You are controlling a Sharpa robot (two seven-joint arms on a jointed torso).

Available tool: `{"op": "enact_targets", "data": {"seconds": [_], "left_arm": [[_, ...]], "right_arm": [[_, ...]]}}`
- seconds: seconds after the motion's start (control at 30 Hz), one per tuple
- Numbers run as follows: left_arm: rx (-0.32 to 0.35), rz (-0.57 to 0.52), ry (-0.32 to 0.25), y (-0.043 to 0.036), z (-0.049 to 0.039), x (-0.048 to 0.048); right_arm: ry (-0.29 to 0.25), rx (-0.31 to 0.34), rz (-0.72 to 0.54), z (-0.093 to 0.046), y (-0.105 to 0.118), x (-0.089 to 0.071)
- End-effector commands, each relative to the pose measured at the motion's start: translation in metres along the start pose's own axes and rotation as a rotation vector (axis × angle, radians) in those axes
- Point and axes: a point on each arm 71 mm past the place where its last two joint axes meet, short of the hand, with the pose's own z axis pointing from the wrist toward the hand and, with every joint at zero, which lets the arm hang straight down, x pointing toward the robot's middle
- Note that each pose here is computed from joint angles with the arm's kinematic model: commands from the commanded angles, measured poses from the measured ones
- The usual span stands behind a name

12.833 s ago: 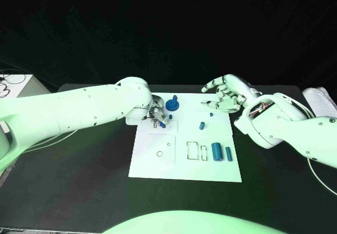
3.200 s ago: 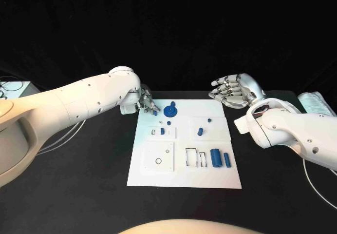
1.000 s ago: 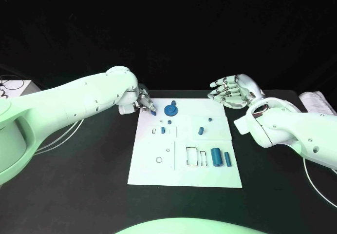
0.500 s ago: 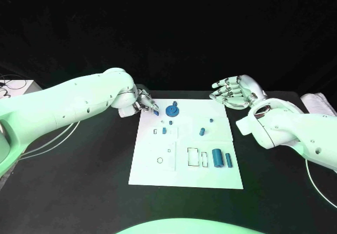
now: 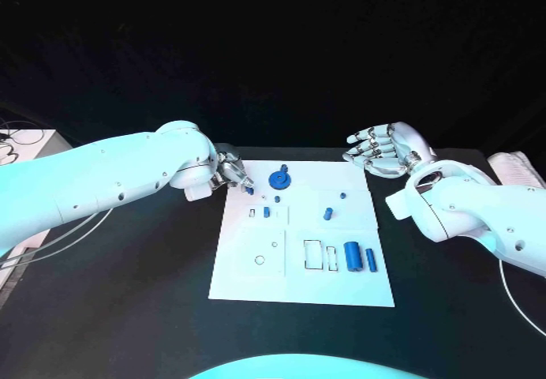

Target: Assemble the parts on the task board

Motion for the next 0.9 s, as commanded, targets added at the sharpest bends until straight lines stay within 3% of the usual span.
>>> {"op": "enact_targets", "data": {"seconds": [0.03, 0.37, 0.9], "left_arm": [[0.012, 0.065, -0.102, -0.0019, -0.0046, 0.0004], [0.033, 0.129, -0.126, -0.0008, -0.0147, 0.02], [0.057, 0.144, -0.092, 0.0006, -0.0216, 0.0416]], "right_arm": [[0.008, -0.008, -0.005, 0.0, 0.0, 0.0], [0.006, -0.004, -0.007, -0.001, -0.002, -0.001], [0.007, -0.001, -0.007, -0.001, -0.004, -0.001]]}}
